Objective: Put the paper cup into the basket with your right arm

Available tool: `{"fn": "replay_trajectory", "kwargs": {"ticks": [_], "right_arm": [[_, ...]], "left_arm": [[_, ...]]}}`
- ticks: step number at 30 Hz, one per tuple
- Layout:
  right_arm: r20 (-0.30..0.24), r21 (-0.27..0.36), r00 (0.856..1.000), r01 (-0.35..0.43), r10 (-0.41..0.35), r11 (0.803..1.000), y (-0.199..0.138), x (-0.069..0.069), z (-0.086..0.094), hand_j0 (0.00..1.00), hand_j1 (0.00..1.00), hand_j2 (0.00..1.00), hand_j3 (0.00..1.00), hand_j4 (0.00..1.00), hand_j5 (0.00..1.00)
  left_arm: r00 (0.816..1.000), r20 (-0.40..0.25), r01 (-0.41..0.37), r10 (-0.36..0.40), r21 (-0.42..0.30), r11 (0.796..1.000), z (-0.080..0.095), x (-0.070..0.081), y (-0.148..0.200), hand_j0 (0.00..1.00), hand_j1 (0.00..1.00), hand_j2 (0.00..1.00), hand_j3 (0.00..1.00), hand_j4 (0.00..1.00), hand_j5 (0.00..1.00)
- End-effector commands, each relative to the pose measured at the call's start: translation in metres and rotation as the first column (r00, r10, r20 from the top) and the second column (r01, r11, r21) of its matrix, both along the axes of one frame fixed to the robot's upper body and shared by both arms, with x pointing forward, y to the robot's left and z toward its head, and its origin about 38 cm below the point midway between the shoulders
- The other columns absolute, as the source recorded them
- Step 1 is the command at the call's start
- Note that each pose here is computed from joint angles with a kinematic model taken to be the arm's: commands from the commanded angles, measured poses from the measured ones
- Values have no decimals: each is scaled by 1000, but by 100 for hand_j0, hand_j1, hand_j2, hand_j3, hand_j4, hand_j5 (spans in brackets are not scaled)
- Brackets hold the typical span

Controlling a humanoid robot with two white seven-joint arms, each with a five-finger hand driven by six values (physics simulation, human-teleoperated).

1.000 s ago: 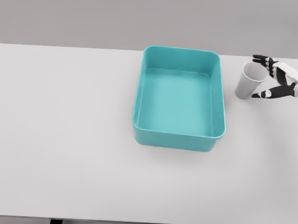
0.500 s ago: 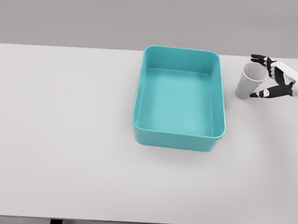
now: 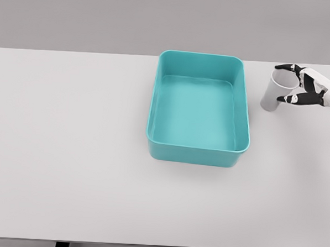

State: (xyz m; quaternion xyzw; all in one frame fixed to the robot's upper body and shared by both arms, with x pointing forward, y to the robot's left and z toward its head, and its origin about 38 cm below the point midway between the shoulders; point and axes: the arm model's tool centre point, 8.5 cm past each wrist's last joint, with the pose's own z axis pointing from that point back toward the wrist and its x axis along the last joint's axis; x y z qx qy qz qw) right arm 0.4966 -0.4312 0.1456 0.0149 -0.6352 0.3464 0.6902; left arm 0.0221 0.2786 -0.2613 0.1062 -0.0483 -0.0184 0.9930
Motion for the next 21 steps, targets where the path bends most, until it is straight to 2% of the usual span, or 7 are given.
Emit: {"fn": "replay_trajectory", "kwargs": {"ticks": [1,6,11,12,13,19,21], "right_arm": [[11,6,1000,0,0,1000,-1,0,3,76,76,76,76,76,76],[22,9,1000,0,0,1000,-1,1,6,75,75,75,75,75,75],[59,7,998,-26,25,1000,4,2,17,76,76,76,76,76,76],[69,6,997,-35,34,999,6,3,19,76,76,76,76,76,76],[101,18,994,-36,34,999,6,4,28,76,76,76,76,76,76],[145,19,988,-64,60,998,13,6,43,76,76,76,76,76,76],[183,38,982,-59,52,998,11,7,55,76,76,76,76,76,76]], "left_arm": [[1000,0,0,0,0,1000,0,0,0,100,100,100,100,100,100],[1000,0,0,0,0,1000,0,0,0,100,100,100,100,100,100],[1000,0,0,0,0,1000,0,0,0,100,100,100,100,100,100],[1000,0,0,0,0,1000,0,0,0,100,100,100,100,100,100],[1000,0,0,0,0,1000,0,0,0,100,100,100,100,100,100],[1000,0,0,0,0,1000,0,0,0,100,100,100,100,100,100],[1000,0,0,0,0,1000,0,0,0,100,100,100,100,100,100]]}}
